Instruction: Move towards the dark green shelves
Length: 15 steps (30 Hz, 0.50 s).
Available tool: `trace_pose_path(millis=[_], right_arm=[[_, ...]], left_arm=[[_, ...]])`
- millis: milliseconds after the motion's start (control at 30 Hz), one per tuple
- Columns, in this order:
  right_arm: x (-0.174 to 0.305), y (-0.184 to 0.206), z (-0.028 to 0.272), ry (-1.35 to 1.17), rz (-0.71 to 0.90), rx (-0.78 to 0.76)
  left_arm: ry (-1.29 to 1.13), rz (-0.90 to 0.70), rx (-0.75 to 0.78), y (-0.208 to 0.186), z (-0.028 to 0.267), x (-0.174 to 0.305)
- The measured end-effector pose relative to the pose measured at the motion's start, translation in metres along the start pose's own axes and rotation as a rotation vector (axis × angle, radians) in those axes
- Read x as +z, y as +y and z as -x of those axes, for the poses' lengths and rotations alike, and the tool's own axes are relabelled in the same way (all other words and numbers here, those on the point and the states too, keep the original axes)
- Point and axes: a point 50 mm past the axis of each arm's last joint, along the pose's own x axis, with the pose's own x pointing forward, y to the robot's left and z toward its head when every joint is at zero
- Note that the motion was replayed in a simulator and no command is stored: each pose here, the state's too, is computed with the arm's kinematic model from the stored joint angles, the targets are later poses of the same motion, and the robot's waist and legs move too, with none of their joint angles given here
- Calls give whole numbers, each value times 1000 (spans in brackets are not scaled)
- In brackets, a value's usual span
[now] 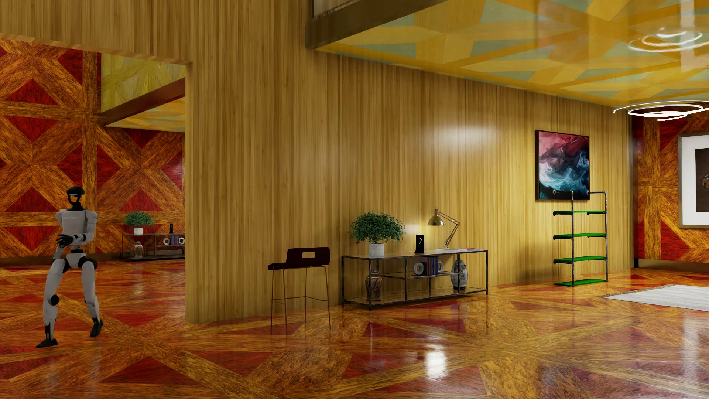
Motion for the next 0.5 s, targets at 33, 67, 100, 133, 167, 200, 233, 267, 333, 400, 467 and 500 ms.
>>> trace_pose_path(millis=[33, 67, 100, 133, 167, 200, 233, 267, 333, 400, 467, 500], right_arm=[[7, -2, 2, -23, -87, -44], [17, -5, 4, -51, -178, -84], [29, -7, 4, -72, -236, -100], [44, -11, 2, -89, -218, -106], [60, -19, 0, -105, -155, -108], [80, -30, -2, -130, -77, -109], [105, -43, 0, -188, 6, -123], [135, -57, 7, -278, 65, -153], [197, -85, 32, -498, 165, -264], [253, -113, 73, -738, 219, -428], [289, -138, 115, -949, 183, -617], [297, -147, 130, -1016, 152, -680]], left_arm=[[12, -289, -5, 3, -1, -8], [14, -607, -4, 4, 0, -16], [37, -963, -49, 1, 4, -31], [52, -1226, -131, -9, 10, -46], [102, -1302, -228, -21, 23, -68], [236, -1213, -323, -29, 40, -96], [427, -1001, -388, -36, 65, -129], [657, -769, -430, -41, 98, -165], [1103, -475, -510, -47, 180, -221], [1299, -592, -720, -50, 258, -245], [1240, -789, -996, -57, 316, -247], [1219, -793, -1097, -61, 340, -245]])
